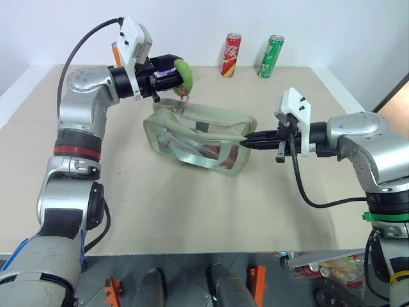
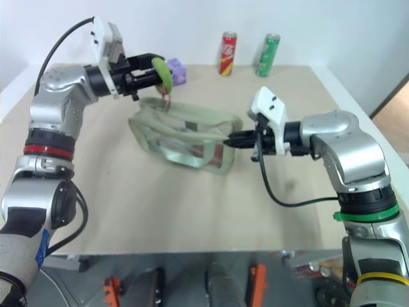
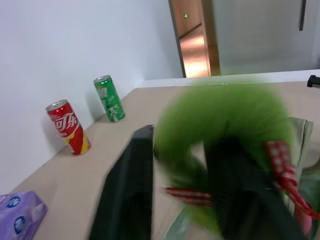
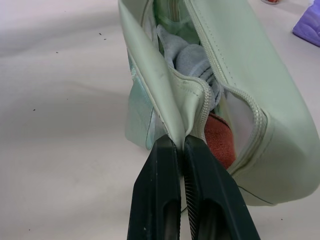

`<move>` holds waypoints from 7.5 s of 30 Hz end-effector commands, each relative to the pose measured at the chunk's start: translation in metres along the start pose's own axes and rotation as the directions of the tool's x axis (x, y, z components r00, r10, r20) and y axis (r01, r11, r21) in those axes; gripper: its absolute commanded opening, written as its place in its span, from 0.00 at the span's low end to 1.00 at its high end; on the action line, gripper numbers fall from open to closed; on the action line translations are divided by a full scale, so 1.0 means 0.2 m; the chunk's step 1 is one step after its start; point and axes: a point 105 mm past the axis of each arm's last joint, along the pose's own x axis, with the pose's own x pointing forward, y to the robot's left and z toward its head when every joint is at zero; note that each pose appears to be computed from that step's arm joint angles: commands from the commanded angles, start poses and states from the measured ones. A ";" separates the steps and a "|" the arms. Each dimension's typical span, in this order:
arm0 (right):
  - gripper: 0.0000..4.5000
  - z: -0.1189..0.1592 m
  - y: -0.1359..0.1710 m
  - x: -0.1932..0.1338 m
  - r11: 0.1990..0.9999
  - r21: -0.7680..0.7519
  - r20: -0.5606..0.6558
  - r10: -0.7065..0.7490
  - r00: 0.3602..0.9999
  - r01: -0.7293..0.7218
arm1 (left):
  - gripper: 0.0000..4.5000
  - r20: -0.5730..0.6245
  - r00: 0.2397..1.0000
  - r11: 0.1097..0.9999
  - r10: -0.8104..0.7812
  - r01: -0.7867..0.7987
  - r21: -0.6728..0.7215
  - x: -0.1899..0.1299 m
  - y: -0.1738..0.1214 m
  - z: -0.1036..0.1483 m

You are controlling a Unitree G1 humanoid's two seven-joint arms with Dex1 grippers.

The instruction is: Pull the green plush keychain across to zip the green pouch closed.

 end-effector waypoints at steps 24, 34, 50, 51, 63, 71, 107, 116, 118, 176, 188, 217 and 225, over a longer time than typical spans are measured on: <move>0.00 0.05 0.01 0.01 0.999 -0.031 0.012 0.018 1.000 -0.018 | 0.99 -0.255 0.960 0.974 -0.112 0.157 0.165 -0.29 -0.07 -0.04; 0.00 0.04 0.01 0.03 0.999 -0.024 0.018 0.028 0.999 -0.027 | 0.99 -0.331 0.935 0.956 -0.127 0.204 0.211 -0.53 -0.03 0.15; 0.00 0.04 0.01 0.04 0.999 -0.026 0.021 0.040 0.999 -0.039 | 0.99 -0.384 0.919 0.993 -0.092 0.113 0.034 -0.65 -0.10 -0.15; 0.00 0.05 0.01 0.04 0.999 -0.026 0.021 0.039 0.999 -0.039 | 0.99 -0.382 0.921 0.994 -0.080 0.102 0.038 -0.64 -0.09 -0.17; 0.00 0.04 0.01 0.02 1.000 -0.019 0.016 0.024 1.000 -0.024 | 0.99 -0.302 0.951 0.998 -0.063 0.066 0.001 -0.48 -0.04 -0.26; 0.00 0.04 0.01 0.01 1.000 -0.013 0.012 0.014 1.000 -0.013 | 0.49 -0.278 0.954 0.993 -0.114 0.112 -0.023 -0.44 -0.07 -0.25; 0.00 0.09 -0.06 -0.05 0.999 0.047 0.087 -0.025 0.996 0.021 | 0.01 -0.271 0.942 0.980 -0.199 0.185 -0.076 -0.49 -0.28 -0.15; 0.69 0.14 -0.08 -0.10 0.997 0.078 0.136 -0.028 0.990 0.017 | 0.00 -0.302 0.937 0.984 -0.173 0.154 -0.084 -0.49 -0.30 -0.24; 0.84 0.14 -0.09 -0.13 0.996 0.087 0.139 -0.031 0.990 0.019 | 0.00 -0.306 0.937 0.985 -0.170 0.151 -0.086 -0.49 -0.31 -0.25; 0.91 0.39 -0.05 0.36 0.907 0.360 -0.004 0.236 0.972 -0.219 | 0.00 -0.257 0.958 0.991 -0.130 0.118 -0.062 -0.48 -0.37 -0.21; 0.91 0.20 -0.06 0.40 0.972 0.122 -0.168 0.221 0.961 -0.202 | 0.00 -0.248 0.961 0.992 -0.125 0.112 -0.065 -0.47 -0.38 -0.21; 0.34 0.28 0.12 0.48 0.904 -0.027 -0.166 0.417 0.893 -0.427 | 0.00 -0.238 0.967 0.996 -0.087 0.076 -0.056 -0.51 -0.38 -0.16; 0.01 0.29 0.16 0.45 0.884 -0.050 -0.166 0.452 0.876 -0.465 | 0.00 -0.234 0.969 0.996 -0.077 0.067 -0.052 -0.51 -0.38 -0.16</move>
